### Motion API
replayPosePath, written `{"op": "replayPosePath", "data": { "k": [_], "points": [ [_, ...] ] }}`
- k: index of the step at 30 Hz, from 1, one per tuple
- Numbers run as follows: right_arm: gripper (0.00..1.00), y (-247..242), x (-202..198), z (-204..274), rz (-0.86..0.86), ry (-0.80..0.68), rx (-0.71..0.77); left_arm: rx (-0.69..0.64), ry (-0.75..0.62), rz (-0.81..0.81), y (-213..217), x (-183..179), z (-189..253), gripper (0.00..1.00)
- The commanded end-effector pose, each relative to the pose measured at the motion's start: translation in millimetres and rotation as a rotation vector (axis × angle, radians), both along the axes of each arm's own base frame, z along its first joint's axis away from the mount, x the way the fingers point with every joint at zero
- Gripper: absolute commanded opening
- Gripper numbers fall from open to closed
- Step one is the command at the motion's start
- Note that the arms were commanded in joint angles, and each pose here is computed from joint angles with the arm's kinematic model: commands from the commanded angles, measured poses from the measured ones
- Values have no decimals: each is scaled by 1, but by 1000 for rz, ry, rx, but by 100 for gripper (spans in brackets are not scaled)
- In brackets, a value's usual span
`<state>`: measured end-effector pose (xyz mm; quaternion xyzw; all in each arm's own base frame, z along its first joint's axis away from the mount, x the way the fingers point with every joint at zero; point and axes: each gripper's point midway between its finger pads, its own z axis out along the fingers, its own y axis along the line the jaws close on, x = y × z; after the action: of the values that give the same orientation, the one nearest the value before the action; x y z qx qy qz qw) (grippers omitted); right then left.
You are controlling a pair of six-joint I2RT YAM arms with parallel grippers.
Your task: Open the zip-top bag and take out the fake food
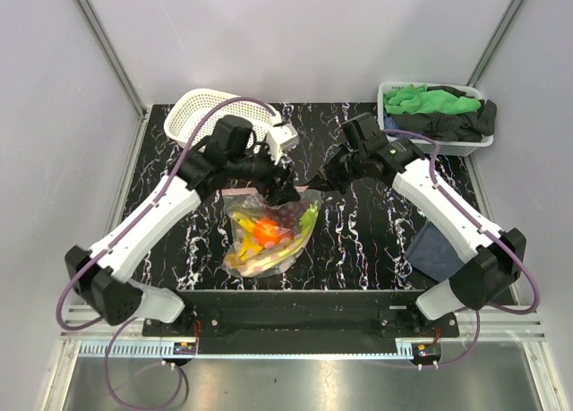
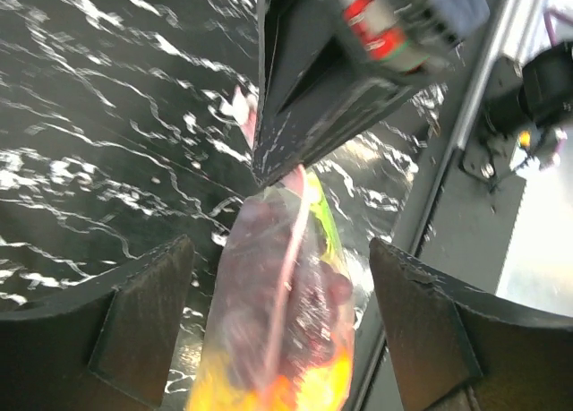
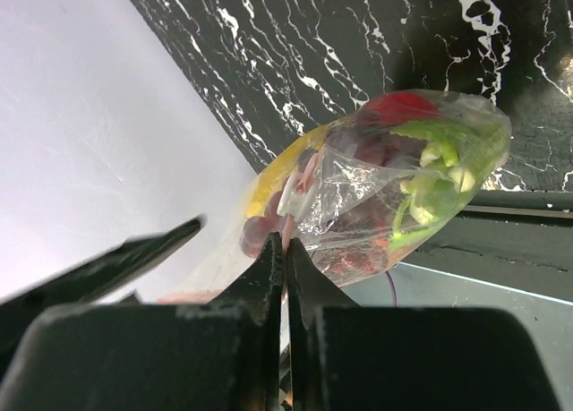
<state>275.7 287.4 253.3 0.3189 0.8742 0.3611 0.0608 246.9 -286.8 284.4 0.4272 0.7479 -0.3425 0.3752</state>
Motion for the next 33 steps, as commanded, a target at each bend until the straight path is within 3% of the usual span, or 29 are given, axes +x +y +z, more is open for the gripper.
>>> {"op": "replayPosePath", "data": {
  "k": [1, 3, 4, 7, 9, 11, 12, 13, 14, 18, 21, 24, 31, 33],
  "points": [
    [0, 2, -7, 43, 16, -127, 47, -12, 53, -129, -10, -16, 1, 77],
    [0, 1, -8, 46, 32, -148, 44, -11, 94, -130, -11, -19, -5, 66],
    [0, 2, -10, 46, 41, -156, 42, -6, 103, -121, -10, -19, -8, 51],
    [0, 1, -12, 49, 75, -198, 45, 4, 110, -89, -7, -18, -10, 34],
    [0, 4, -15, 52, 125, -249, 56, 5, 107, -72, -5, -17, -9, 16],
    [10, 0, -13, 54, 157, -322, 33, 10, 109, -43, -1, -16, -9, 0],
    [25, -2, -13, 57, 181, -361, 23, 8, 113, -41, -1, -17, -9, 0],
    [33, -4, -11, 65, 236, -448, -7, 4, 123, -48, -1, -21, -10, 0],
    [51, -5, -12, 69, 275, -498, -19, -2, 134, -49, -1, -23, -9, 0],
    [83, -16, -19, 77, 478, -728, -111, -27, 173, -77, 0, -37, -8, 0],
    [90, -31, -29, 76, 563, -824, -123, -44, 180, -83, 3, -44, -6, 0],
    [91, -40, -43, 88, 633, -1009, -78, -85, 208, -108, 6, -49, 2, 0],
    [93, -53, -81, 68, 649, -1295, -10, -167, 260, -181, 8, -61, 18, 0],
    [100, -53, -90, 64, 666, -1354, 19, -184, 273, -203, 8, -64, 21, 0]
  ]
}}
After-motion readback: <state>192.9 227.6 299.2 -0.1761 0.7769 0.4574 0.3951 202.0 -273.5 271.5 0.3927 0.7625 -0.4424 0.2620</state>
